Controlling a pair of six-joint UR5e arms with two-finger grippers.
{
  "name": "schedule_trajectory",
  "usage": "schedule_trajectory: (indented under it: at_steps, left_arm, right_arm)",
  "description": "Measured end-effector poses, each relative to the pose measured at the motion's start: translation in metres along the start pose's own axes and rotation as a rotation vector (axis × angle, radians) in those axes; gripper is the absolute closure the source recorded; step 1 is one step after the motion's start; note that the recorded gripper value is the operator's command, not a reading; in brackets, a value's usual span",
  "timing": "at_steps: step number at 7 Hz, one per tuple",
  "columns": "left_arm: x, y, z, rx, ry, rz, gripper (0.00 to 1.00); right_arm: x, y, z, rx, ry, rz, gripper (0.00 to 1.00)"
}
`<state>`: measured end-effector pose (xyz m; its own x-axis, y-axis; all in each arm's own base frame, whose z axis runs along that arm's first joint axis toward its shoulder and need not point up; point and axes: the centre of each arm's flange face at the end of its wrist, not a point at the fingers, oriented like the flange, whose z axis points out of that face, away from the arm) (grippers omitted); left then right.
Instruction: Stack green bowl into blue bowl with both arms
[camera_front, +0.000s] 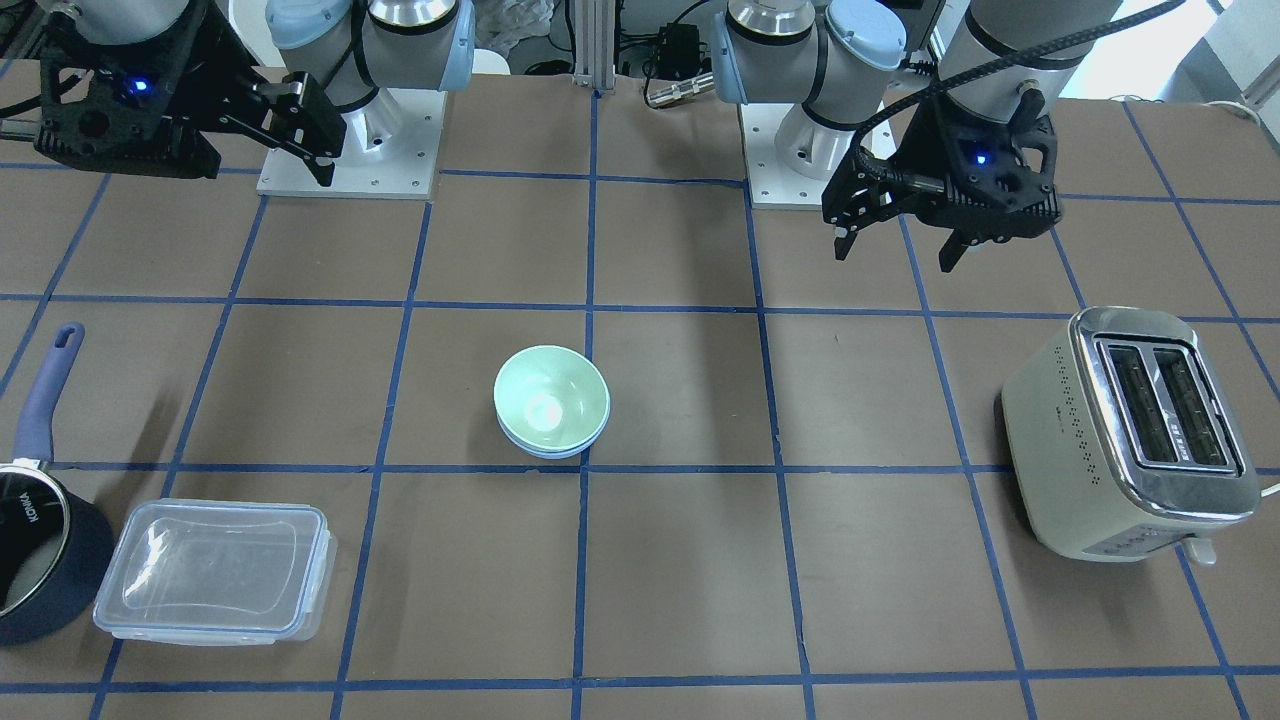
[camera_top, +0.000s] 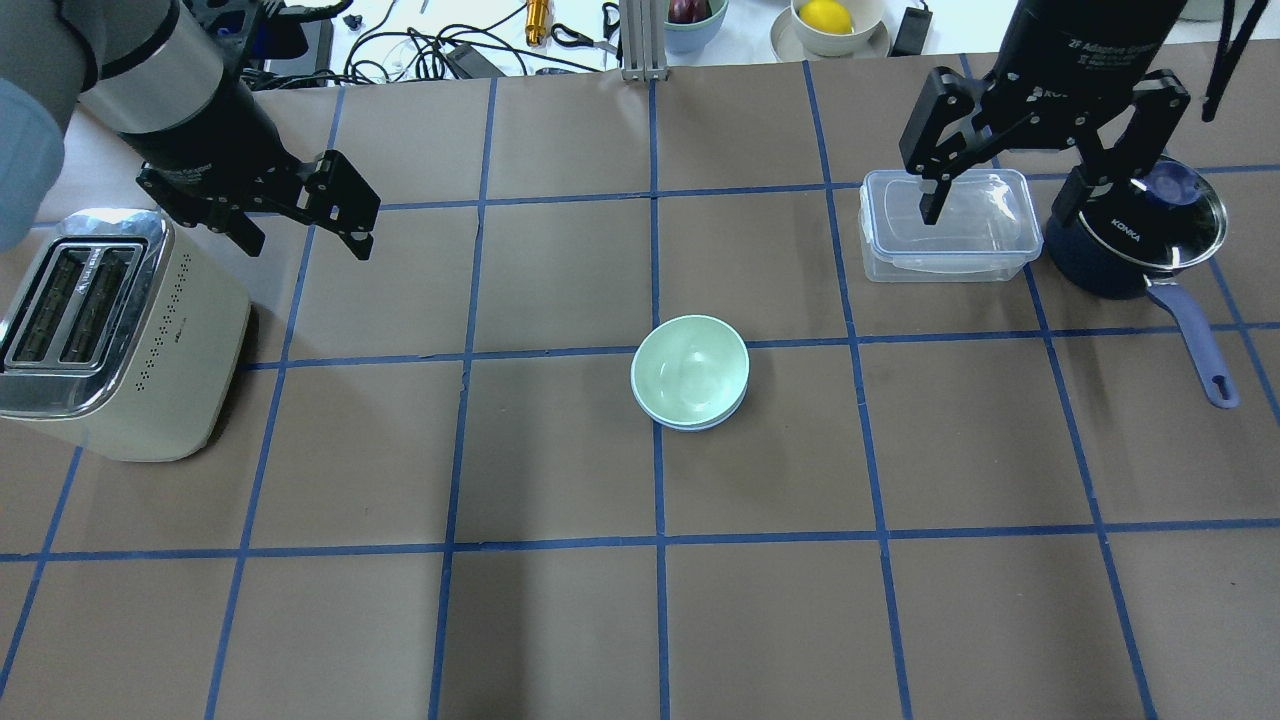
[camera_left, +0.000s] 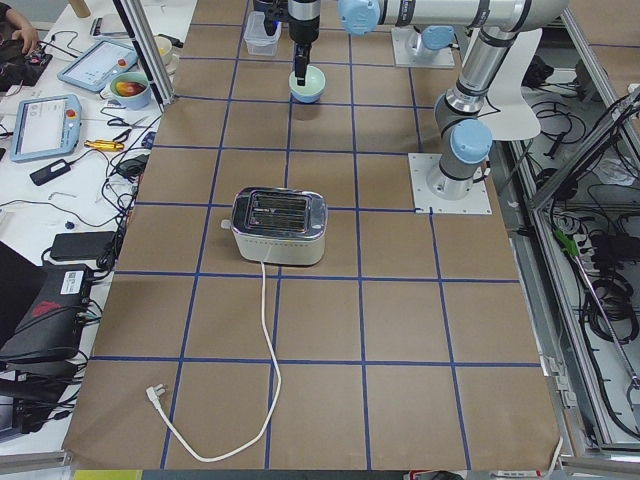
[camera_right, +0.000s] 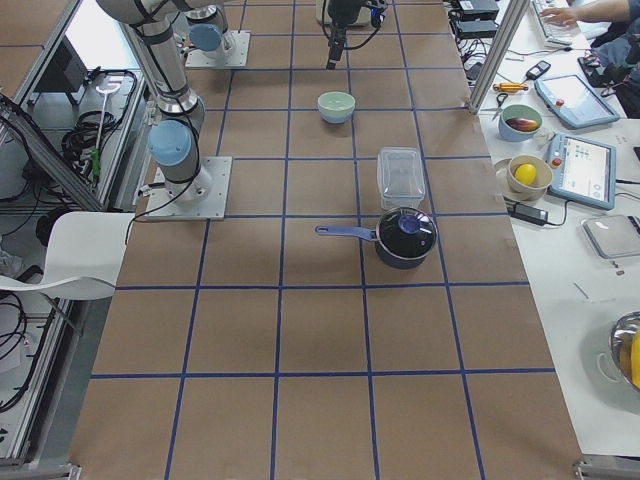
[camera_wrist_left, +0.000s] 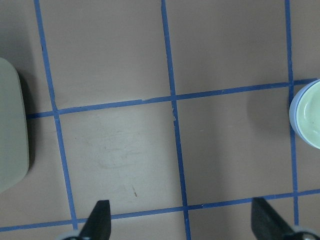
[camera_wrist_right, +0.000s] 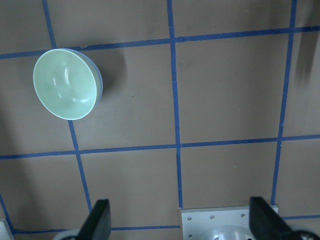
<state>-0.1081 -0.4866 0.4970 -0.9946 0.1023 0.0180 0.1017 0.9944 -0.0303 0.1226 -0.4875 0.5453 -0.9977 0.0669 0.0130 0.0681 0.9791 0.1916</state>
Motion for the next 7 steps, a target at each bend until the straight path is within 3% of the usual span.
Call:
schedule_trajectory:
  at_steps: [1,3,7]
  left_arm:
    - [0.0001,0.0004,-0.0004,0.001,0.0,0.0,0.0]
    - [0.0001,0.0004,-0.0002,0.0,0.0,0.0,0.0]
    - [0.0002,0.0008,-0.0008,0.001,0.0,0.0,0.0]
  right_arm:
    - [0.0017,-0.0012,0.0001,0.014,0.019,0.004,0.0]
    - [0.0021,-0.0046,-0.0025,0.046,0.024,0.008,0.0]
    - [0.0018,-0.0081,-0.0023,0.058,0.023,0.008,0.0]
